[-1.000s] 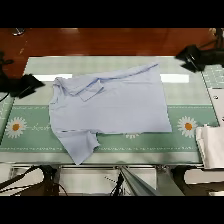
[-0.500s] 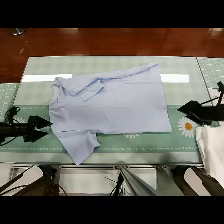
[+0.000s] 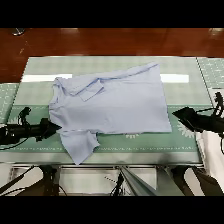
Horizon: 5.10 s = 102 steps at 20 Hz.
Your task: Fold the shirts.
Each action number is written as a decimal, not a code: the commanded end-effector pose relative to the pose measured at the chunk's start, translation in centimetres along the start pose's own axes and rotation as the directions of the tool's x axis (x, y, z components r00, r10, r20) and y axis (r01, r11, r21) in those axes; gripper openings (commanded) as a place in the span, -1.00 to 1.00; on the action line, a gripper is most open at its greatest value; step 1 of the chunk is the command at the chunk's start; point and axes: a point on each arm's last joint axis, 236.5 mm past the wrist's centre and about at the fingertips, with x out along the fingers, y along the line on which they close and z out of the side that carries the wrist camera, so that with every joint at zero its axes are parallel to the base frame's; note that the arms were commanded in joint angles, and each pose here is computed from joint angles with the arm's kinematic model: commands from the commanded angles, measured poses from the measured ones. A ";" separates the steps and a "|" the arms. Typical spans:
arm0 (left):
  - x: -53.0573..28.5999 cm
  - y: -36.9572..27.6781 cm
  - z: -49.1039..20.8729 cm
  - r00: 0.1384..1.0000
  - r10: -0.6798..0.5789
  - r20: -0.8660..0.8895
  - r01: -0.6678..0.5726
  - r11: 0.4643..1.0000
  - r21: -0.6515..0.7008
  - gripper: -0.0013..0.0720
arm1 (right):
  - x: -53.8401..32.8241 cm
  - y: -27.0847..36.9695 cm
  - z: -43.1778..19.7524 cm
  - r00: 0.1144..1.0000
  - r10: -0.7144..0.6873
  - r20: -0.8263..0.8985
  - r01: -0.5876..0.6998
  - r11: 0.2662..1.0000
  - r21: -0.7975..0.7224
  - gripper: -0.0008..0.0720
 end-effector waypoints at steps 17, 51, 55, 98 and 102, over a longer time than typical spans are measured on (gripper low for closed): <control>0.3 -1.4 0.6 1.000 -0.020 0.004 0.020 0.998 0.052 -0.92 | 8.0 -1.8 -4.3 0.953 -0.006 -0.303 0.046 0.991 0.124 0.71; -42.1 -34.1 -11.9 0.219 -0.419 0.881 -0.668 0.595 0.448 -0.92 | -38.6 22.3 -0.9 0.783 0.229 0.579 0.284 0.696 -0.659 -0.92; -32.0 -28.2 -3.7 0.493 -0.240 0.837 -0.503 0.706 0.498 -0.92 | -27.4 18.4 2.6 0.902 0.088 0.424 0.218 0.754 -0.619 -0.92; -1.9 -8.7 6.7 0.918 0.320 -0.235 -0.242 0.921 0.306 0.95 | 2.8 1.7 13.1 0.892 -0.239 -0.384 0.133 0.950 -0.282 0.72; -5.9 -1.2 3.5 0.858 0.501 -0.115 -0.453 0.843 0.292 0.95 | -0.1 3.2 10.8 0.985 -0.048 -0.168 0.014 0.979 -0.202 0.72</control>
